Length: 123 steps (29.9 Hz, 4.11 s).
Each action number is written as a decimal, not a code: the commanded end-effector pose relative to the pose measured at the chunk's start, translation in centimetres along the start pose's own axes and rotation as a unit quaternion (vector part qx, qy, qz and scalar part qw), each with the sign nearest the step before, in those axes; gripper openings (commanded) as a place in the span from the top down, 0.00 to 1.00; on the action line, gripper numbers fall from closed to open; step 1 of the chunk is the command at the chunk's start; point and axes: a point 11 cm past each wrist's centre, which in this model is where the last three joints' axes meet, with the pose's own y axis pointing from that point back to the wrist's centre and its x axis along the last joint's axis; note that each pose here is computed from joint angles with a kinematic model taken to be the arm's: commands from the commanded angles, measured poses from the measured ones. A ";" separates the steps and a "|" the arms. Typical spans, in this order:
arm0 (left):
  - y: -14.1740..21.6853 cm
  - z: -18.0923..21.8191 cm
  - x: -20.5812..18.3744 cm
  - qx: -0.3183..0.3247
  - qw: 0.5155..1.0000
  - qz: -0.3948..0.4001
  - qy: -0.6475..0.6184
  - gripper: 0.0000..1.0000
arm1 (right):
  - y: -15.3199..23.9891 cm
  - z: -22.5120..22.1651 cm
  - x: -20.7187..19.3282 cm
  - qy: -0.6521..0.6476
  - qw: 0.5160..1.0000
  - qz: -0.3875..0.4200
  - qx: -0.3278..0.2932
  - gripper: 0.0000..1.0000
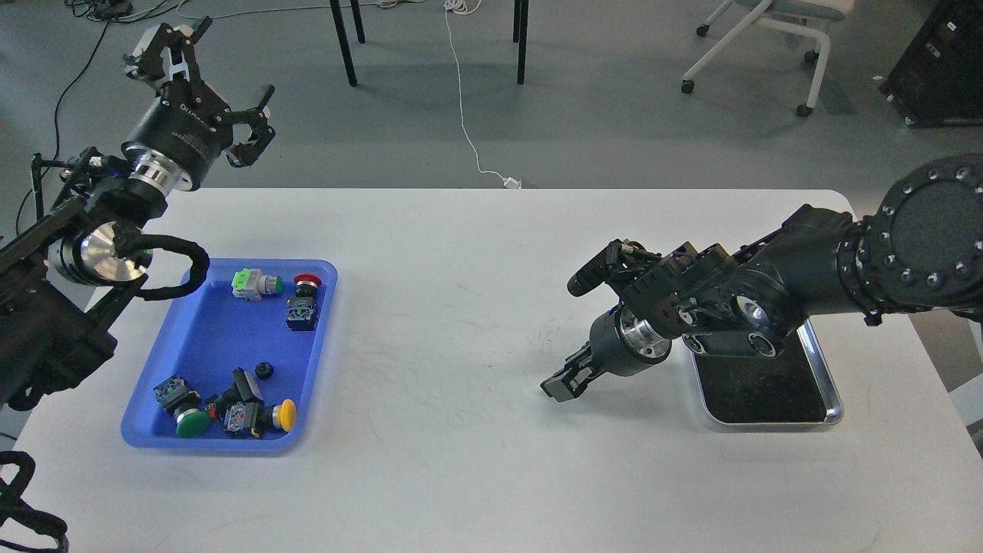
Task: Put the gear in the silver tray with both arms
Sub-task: 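Close the right gripper on the black gear, then carry the gear into the silver tray and open the right gripper, then raise the right arm away from the silver tray, then lower the left gripper into the blue tray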
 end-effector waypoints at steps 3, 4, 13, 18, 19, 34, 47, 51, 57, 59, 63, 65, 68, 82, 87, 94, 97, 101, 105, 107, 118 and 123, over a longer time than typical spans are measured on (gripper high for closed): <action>0.0 0.2 0.1 -0.001 1.000 0.001 -0.001 0.02 | -0.2 0.1 -0.1 0.001 1.000 0.005 0.000 0.52; 0.1 0.2 0.2 -0.001 1.000 0.002 -0.001 0.02 | -0.1 0.1 -0.1 0.001 1.000 0.007 0.000 0.52; 0.3 0.8 0.6 -0.004 1.000 0.007 -0.007 0.02 | -0.1 0.4 -0.2 0.001 1.000 0.006 -0.005 0.63; 0.3 0.9 0.7 -0.004 1.000 0.008 -0.008 0.02 | -0.1 0.8 -0.6 0.003 1.000 0.000 -0.012 0.65; 0.3 0.9 0.7 -0.004 1.000 0.008 -0.008 0.02 | -0.1 1.0 -0.8 0.003 1.000 -0.004 -0.016 0.66; 0.6 1.7 1.4 -0.007 1.000 0.015 -0.018 0.02 | 1.2 1.5 0.5 0.017 0.999 0.002 -0.033 0.85; 0.7 1.6 1.4 -0.005 1.000 0.015 -0.019 0.02 | 8.0 6.5 1.1 0.073 0.990 -0.006 -0.117 0.84; 0.6 1.6 1.4 -0.004 1.000 0.014 -0.020 0.02 | 10.6 9.8 -2.9 0.042 0.989 -0.022 -0.141 0.84; 0.7 1.3 1.3 -0.001 1.000 0.013 -0.019 0.02 | 12.7 11.2 -7.7 -0.008 0.989 -0.035 -0.140 0.84; 0.6 1.4 1.3 -0.002 1.000 0.012 -0.020 0.02 | 13.6 12.0 -9.6 -0.020 0.987 -0.048 -0.149 0.84; 0.7 1.3 1.3 0.000 1.000 0.012 -0.020 0.02 | 14.1 13.0 -13.2 -0.035 0.985 -0.071 -0.154 0.84; 0.6 1.3 1.3 0.001 1.000 0.012 -0.020 0.02 | 13.8 13.3 -14.6 -0.042 0.984 -0.080 -0.152 0.83; 0.6 1.2 1.3 0.001 1.000 0.012 -0.020 0.02 | 13.0 13.3 -15.2 -0.044 0.985 -0.076 -0.148 0.83; 0.1 1.2 0.7 0.004 1.000 0.009 -0.021 0.02 | 11.8 13.6 -15.0 -0.036 0.986 -0.075 -0.145 0.67; -0.5 1.8 0.1 0.006 1.000 0.000 -0.022 0.02 | 11.5 13.3 -14.5 -0.036 0.987 -0.067 -0.140 0.50; -0.6 1.6 -0.2 0.007 1.000 -0.002 -0.020 0.02 | 11.5 12.3 -9.2 -0.034 0.992 0.018 -0.123 0.32; -0.5 1.4 -0.1 0.010 1.000 -0.002 -0.022 0.02 | 12.6 11.4 -3.3 -0.047 0.986 0.125 -0.101 0.19; 0.3 2.2 1.3 0.014 0.999 0.007 -0.040 0.02 | 17.4 10.9 3.9 -0.108 0.947 0.295 -0.064 0.04; 1.9 5.6 3.5 0.017 0.997 0.009 -0.076 0.02 | 20.5 11.5 8.0 -0.169 0.893 0.416 -0.023 0.03; 1.9 5.5 3.3 0.033 0.996 0.005 -0.081 0.02 | 21.4 10.9 9.7 -0.194 0.866 0.461 0.013 0.03; 3.6 1.9 -2.9 0.158 0.940 -0.145 -0.266 0.03 | 20.7 8.8 11.9 -0.308 0.742 0.572 0.168 0.03; 6.1 -0.1 -6.2 0.209 0.843 -0.247 -0.428 0.03 | 20.1 10.1 10.3 -0.413 0.642 0.599 0.243 0.03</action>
